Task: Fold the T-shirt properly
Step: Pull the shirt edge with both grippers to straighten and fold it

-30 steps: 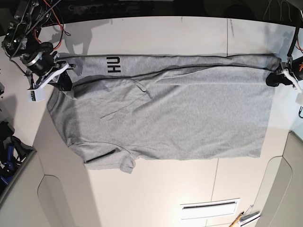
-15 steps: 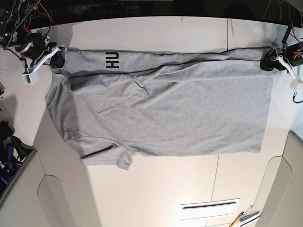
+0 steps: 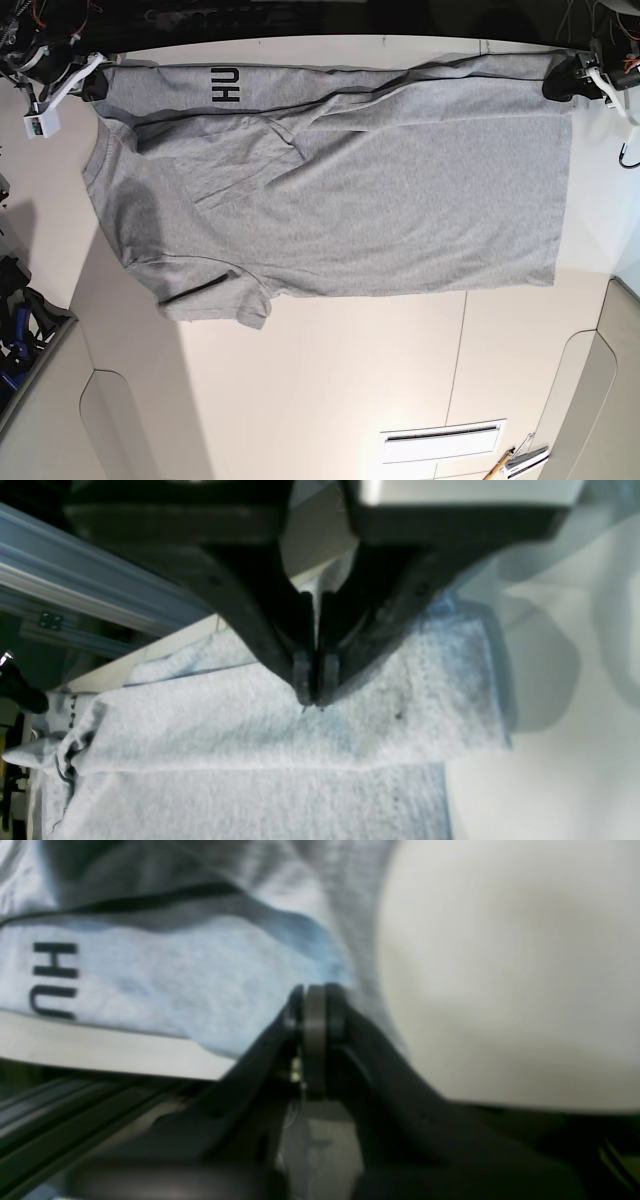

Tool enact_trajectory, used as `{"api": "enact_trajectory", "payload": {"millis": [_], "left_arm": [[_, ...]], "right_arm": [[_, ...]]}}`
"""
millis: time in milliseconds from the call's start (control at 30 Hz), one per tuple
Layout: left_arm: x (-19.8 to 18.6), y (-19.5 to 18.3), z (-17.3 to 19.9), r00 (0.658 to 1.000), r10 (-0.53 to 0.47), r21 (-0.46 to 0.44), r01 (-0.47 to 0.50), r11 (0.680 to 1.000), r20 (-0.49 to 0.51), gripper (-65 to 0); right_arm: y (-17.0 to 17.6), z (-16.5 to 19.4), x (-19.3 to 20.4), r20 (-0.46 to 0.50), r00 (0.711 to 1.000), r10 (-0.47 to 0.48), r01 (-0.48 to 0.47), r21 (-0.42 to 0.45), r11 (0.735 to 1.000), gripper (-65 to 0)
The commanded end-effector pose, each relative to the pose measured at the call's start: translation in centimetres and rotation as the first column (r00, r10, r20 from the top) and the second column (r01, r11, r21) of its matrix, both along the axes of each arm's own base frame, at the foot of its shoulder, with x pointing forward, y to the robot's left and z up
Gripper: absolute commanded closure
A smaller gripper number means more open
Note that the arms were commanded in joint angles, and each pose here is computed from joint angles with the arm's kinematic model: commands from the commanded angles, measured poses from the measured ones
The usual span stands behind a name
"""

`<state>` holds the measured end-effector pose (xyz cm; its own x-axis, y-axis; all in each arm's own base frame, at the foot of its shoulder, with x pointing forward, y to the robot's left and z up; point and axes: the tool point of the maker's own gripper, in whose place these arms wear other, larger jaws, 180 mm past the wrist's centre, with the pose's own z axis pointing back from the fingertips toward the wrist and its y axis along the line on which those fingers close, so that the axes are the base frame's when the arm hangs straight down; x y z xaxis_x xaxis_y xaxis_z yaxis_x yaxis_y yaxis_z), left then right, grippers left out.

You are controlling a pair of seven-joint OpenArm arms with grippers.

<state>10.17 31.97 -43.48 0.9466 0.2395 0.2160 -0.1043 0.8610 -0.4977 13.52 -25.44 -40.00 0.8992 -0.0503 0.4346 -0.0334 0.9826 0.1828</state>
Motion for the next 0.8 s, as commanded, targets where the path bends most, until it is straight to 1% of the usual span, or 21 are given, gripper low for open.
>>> {"api": "enact_trajectory", "payload": {"millis": [0,100,200,333,400,500,667,767], "left_arm": [[-4.2,1.4,-1.4,0.981,-0.066,0.082,0.082,0.993,-0.183,-2.8],[-4.4,1.4,-1.4,0.98,-0.066,0.082,0.082,0.993,-0.186,-2.8],[-4.4,1.4,-1.4,0.98,-0.067,0.083,0.084,0.993,-0.188,-2.8],[-4.9,2.0,-1.7,0.974,-0.083,0.116,0.109,0.987,-0.213,-2.8],[-4.8,2.4,-1.5,0.975,-0.074,0.13,0.103,0.986,-0.209,-2.8],[-4.1,3.6,-0.8,0.983,-0.037,0.154,0.064,0.986,-0.178,-2.8],[-2.4,6.7,1.3,0.994,0.066,0.206,-0.048,0.977,-0.082,-2.8],[-0.7,7.3,3.1,0.991,0.135,0.161,-0.136,0.978,0.016,-3.0]], "right_arm": [[-0.7,0.9,0.4,0.029,1.0,-0.001,0.002,-0.018,1.0,0.0],[-1.1,1.3,0.5,0.046,0.999,-0.021,0.021,-0.007,1.0,0.0],[-1.2,1.2,0.4,0.042,0.999,-0.02,0.021,-0.012,1.0,0.0],[-1.2,1.3,0.5,0.044,0.999,-0.02,0.021,-0.013,1.0,0.0],[-1.5,1.4,0.5,0.042,0.999,-0.014,0.015,-0.023,1.0,0.0],[-2.3,1.7,0.7,0.041,0.999,0.0,0.002,-0.053,0.999,0.0],[-3.8,2.5,1.2,0.041,0.999,0.028,-0.024,-0.1,0.995,0.0],[-3.7,2.7,1.4,0.051,0.998,0.03,-0.025,-0.092,0.995,0.0]]}}
